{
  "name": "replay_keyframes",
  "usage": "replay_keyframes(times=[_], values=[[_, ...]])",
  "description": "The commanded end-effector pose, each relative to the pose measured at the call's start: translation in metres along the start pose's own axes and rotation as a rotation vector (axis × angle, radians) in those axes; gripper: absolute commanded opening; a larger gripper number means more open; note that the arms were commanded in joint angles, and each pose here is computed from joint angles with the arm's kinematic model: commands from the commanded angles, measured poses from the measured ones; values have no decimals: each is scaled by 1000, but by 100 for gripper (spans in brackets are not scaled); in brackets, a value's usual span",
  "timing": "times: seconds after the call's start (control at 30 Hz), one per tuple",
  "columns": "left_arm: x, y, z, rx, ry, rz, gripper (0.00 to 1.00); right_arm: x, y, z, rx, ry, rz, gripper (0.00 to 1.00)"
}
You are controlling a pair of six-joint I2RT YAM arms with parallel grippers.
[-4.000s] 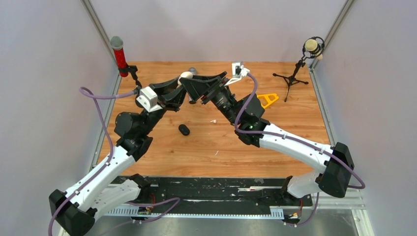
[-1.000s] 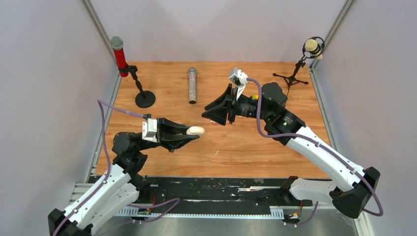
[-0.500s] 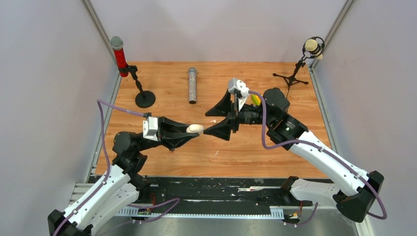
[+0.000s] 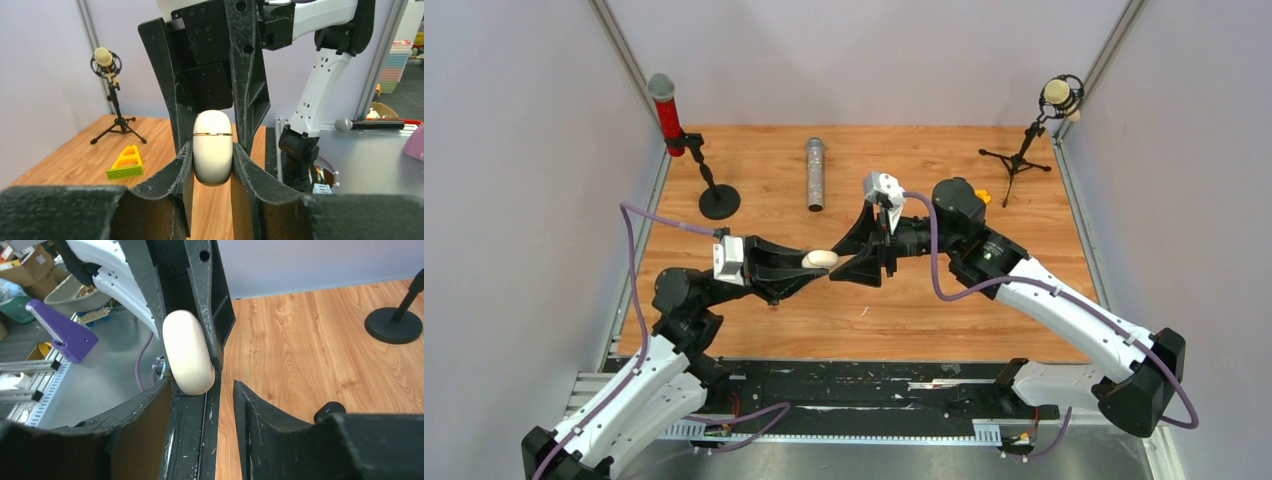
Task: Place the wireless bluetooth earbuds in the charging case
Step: Open the charging case.
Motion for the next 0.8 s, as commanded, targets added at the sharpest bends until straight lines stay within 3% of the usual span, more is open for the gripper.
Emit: replay_keyframes(times=[0.0, 0.1, 0.3, 0.43, 0.57, 0.77], values=[[-4, -3, -25, -14, -71, 35, 0, 7, 10, 3, 148, 13, -99, 52], [-5, -2, -26, 3, -67, 28, 0, 11, 8, 12, 248, 36, -110, 61], [-6, 0, -24, 52, -51, 6, 0, 0, 13, 0, 306, -15, -126, 56], [-7, -2, -25, 52, -52, 23, 0, -16, 4, -1, 272, 21, -92, 49], [-6, -2, -25, 49, -47, 25, 0, -21, 5, -5, 271, 23, -106, 32], [-5, -3, -24, 45, -45, 28, 0, -18, 10, -7, 290, 11, -121, 18]])
Point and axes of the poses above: each gripper's point midway between its finger pads, its own x axis back along the fingers, its own y axis along the line the jaws close on, z = x × y, the point moved 8 cm from there along x, back along the fingers, and after that the axes turned 13 degrees about -x, right-handed, at the moved point
